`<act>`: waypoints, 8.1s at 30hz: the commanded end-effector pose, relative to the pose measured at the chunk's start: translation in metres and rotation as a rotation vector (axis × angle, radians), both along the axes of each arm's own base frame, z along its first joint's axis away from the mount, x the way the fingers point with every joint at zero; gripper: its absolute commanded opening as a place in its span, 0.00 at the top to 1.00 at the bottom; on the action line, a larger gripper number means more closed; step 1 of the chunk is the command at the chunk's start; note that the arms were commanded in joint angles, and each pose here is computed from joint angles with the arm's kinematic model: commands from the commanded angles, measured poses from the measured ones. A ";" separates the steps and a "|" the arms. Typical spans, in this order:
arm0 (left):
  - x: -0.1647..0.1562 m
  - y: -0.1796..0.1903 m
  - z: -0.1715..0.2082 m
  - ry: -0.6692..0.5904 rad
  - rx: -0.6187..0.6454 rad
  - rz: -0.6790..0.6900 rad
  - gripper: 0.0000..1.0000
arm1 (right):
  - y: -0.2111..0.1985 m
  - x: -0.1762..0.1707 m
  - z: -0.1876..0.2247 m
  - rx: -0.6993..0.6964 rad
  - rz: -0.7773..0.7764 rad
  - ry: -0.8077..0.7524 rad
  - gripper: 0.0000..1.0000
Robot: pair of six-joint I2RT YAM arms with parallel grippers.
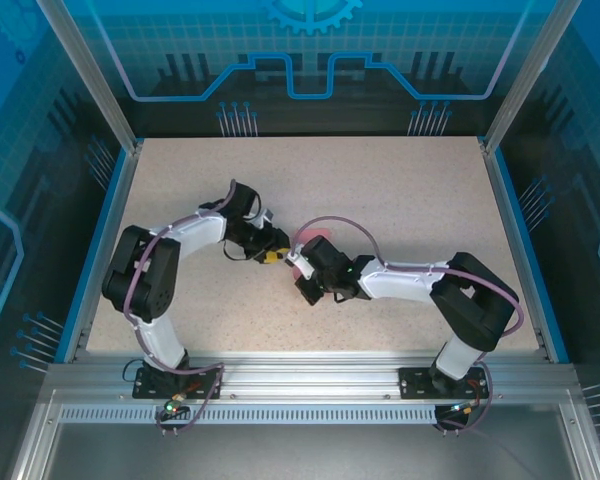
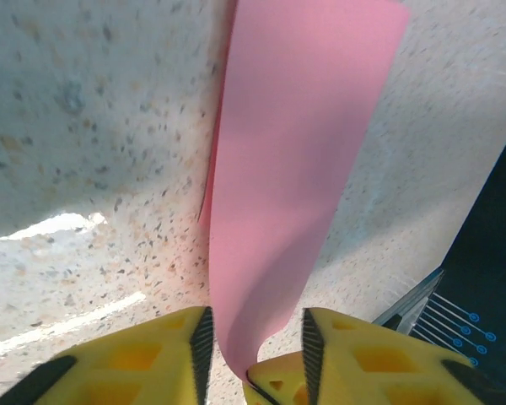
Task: Fold a paper plane with a square sheet of paper (fold left side to right side)
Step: Third fold the triangle at the center of the table.
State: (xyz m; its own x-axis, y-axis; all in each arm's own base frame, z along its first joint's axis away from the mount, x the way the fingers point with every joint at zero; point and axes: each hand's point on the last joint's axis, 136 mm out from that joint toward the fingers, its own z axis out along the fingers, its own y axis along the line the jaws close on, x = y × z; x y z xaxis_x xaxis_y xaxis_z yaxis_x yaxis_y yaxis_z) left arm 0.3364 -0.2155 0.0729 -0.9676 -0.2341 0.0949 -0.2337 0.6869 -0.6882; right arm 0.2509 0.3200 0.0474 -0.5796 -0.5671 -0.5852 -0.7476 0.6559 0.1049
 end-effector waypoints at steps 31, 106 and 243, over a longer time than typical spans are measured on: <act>0.032 -0.064 -0.075 0.047 0.092 -0.271 0.89 | -0.010 0.008 -0.014 0.170 -0.115 0.217 1.00; 0.025 -0.062 -0.086 0.067 0.122 -0.277 0.90 | -0.068 0.052 -0.026 0.123 -0.432 0.239 1.00; -0.031 -0.054 -0.056 -0.042 0.105 -0.327 0.88 | -0.085 0.009 -0.076 -0.102 -0.391 0.408 1.00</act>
State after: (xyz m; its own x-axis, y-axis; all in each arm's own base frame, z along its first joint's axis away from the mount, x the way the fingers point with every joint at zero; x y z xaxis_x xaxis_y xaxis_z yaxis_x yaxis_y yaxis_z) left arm 0.3160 -0.2763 0.0290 -0.9971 0.0749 0.0115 0.0495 0.7586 -0.6497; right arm 0.3022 0.2593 0.0129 -0.8768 -0.2372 -0.4182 -0.3851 0.8673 0.3154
